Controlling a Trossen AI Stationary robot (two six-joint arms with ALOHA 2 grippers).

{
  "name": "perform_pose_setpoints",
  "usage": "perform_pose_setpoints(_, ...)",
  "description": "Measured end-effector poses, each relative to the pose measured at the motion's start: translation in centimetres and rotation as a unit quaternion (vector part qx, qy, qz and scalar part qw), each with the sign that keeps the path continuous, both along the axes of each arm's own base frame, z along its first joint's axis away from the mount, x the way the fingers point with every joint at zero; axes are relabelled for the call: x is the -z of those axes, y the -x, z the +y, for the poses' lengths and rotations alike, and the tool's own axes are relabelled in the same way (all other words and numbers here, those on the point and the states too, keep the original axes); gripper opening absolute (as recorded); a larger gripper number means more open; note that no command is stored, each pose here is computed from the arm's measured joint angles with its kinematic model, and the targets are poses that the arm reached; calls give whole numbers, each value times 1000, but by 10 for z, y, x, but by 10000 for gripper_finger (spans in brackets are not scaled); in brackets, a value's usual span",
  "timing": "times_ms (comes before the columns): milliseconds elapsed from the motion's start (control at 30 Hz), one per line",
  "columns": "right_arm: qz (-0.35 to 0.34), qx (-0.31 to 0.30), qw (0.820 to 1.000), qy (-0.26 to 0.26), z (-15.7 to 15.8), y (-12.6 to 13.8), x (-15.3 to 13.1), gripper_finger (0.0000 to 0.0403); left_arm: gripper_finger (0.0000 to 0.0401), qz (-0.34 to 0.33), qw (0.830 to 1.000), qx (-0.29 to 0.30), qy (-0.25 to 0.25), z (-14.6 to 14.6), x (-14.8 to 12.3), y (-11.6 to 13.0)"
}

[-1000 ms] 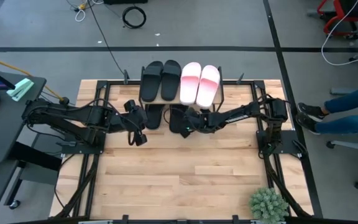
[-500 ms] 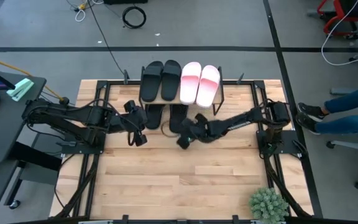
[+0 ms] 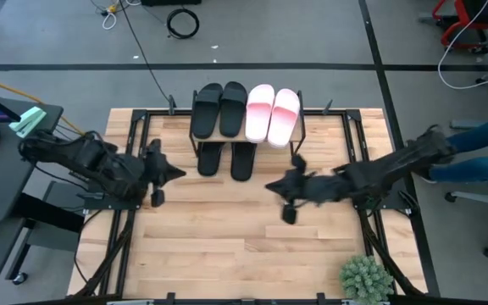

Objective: Pick and place slides into the shelf
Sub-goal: Return to Home Position

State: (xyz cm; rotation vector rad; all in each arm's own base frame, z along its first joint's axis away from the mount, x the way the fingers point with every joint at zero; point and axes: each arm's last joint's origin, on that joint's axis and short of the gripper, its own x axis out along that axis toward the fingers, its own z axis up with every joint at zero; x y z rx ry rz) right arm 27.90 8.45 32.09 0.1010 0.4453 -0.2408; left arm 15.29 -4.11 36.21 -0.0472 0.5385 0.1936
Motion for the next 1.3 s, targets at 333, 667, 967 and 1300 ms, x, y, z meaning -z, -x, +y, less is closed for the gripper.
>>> perform_pose_setpoints(333,-28,-8,1000,2,-25,89,-37,14,28,-115,992,1,46,29,-25,75)
perform_pose_setpoints(667,-153,-22,986,-58,-37,123,64,14,29,-241,962,54,112,37,52,111)
perform_pose_setpoints(967,-255,-55,963,-65,-49,156,90,14,18,-300,934,141,136,24,125,84)
perform_pose_setpoints(1300,-249,-62,965,-60,-58,180,92,14,33,-327,928,142,113,30,94,101)
